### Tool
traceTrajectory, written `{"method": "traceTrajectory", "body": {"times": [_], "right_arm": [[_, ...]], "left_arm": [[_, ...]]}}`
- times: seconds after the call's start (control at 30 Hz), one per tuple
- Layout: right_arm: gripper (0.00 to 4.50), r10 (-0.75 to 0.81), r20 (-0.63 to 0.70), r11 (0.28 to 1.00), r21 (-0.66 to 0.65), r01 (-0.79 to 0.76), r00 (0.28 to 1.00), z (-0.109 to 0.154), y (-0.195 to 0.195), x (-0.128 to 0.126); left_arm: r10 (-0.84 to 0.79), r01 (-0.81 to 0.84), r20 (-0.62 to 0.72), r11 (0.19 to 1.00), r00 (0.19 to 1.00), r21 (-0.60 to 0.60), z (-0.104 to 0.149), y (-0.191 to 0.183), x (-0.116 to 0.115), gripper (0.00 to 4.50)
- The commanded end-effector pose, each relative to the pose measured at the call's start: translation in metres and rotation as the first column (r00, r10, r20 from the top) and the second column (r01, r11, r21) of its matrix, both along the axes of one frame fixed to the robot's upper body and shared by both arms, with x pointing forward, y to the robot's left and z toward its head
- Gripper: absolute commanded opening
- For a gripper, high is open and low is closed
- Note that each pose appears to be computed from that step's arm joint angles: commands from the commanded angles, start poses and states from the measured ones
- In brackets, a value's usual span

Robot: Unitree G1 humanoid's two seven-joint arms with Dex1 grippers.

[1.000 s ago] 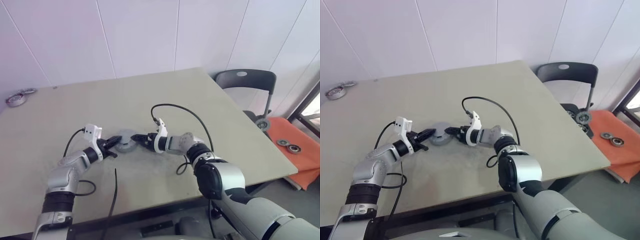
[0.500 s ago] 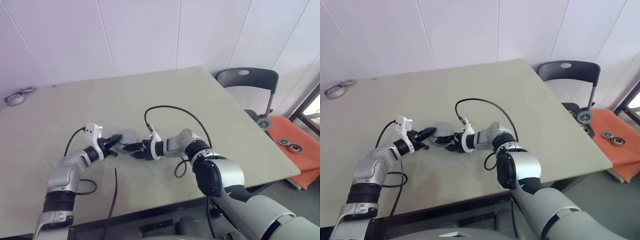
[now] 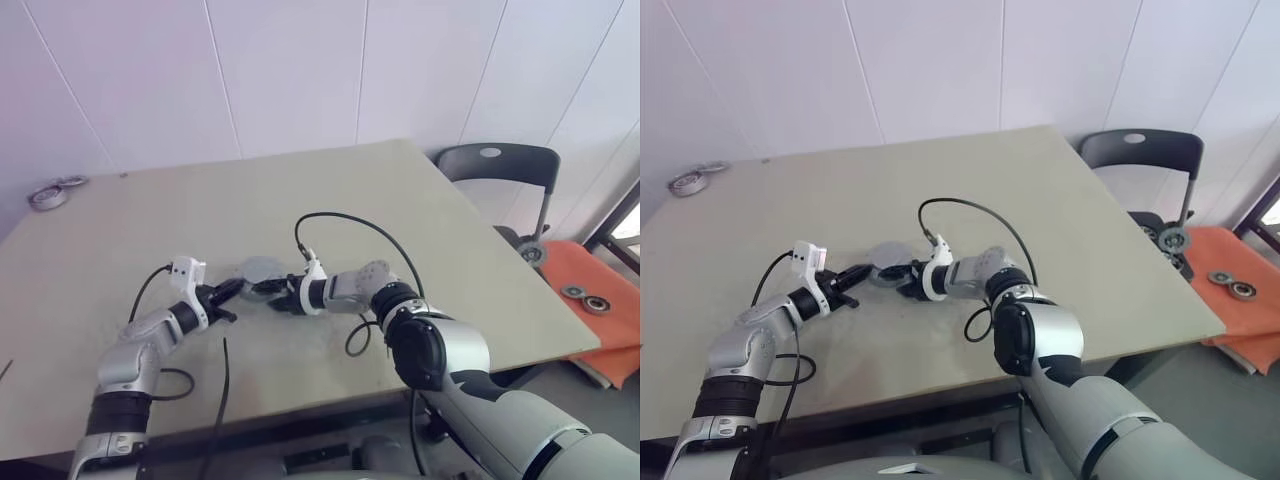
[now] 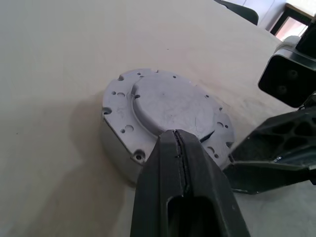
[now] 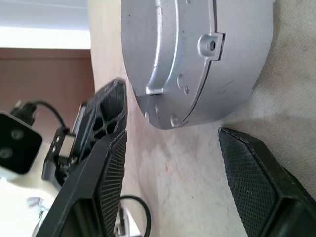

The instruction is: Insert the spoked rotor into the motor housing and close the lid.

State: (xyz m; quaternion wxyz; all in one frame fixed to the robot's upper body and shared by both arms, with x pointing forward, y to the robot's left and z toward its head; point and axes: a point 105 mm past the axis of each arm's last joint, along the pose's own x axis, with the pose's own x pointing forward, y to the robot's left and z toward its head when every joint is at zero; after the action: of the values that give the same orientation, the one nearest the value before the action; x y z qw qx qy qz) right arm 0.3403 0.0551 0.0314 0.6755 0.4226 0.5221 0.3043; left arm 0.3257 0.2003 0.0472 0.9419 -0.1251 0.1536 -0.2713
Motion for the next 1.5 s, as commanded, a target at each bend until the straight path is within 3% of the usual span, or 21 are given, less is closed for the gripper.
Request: {"method": "traceTrajectory", "body": {"times": [0.03, 0.37, 1.0, 1.07, 1.23, 1.5], "right_arm": [[3.14, -0.021, -0.002, 0.993, -0.115, 0.020, 1.000, -0.023, 0.006, -0.008], [3.14, -0.038, 0.002, 0.992, -0.119, 0.038, 0.999, -0.025, 0.002, -0.005], [3.14, -0.067, 0.012, 0.987, -0.145, 0.068, 0.998, -0.029, -0.006, -0.001], [3.14, -0.098, -0.002, 0.989, -0.111, 0.097, 0.995, -0.025, -0.005, 0.002], [3.14, -0.139, 0.072, 0.987, 0.095, 0.132, 0.988, 0.017, 0.008, 0.021], [3.14, -0.171, 0.123, 0.977, 0.148, 0.152, 0.978, 0.029, 0.007, 0.030]], "left_arm": [[0.034, -0.034, 0.077, 0.999, 0.996, 0.004, 0.024, 0.015, 0.006, 0.00], [0.127, -0.128, 0.076, 0.992, 0.989, 0.007, 0.026, 0.049, 0.001, 0.00], [0.119, -0.118, 0.070, 0.993, 0.990, -0.024, 0.022, 0.042, 0.000, 0.00], [0.118, -0.117, 0.069, 0.993, 0.991, -0.026, 0.022, 0.041, 0.000, 0.00], [0.103, -0.100, 0.066, 0.994, 0.993, -0.035, 0.021, 0.033, 0.001, 0.00], [0.104, -0.102, 0.070, 0.994, 0.992, -0.034, 0.022, 0.034, 0.002, 0.00]]}}
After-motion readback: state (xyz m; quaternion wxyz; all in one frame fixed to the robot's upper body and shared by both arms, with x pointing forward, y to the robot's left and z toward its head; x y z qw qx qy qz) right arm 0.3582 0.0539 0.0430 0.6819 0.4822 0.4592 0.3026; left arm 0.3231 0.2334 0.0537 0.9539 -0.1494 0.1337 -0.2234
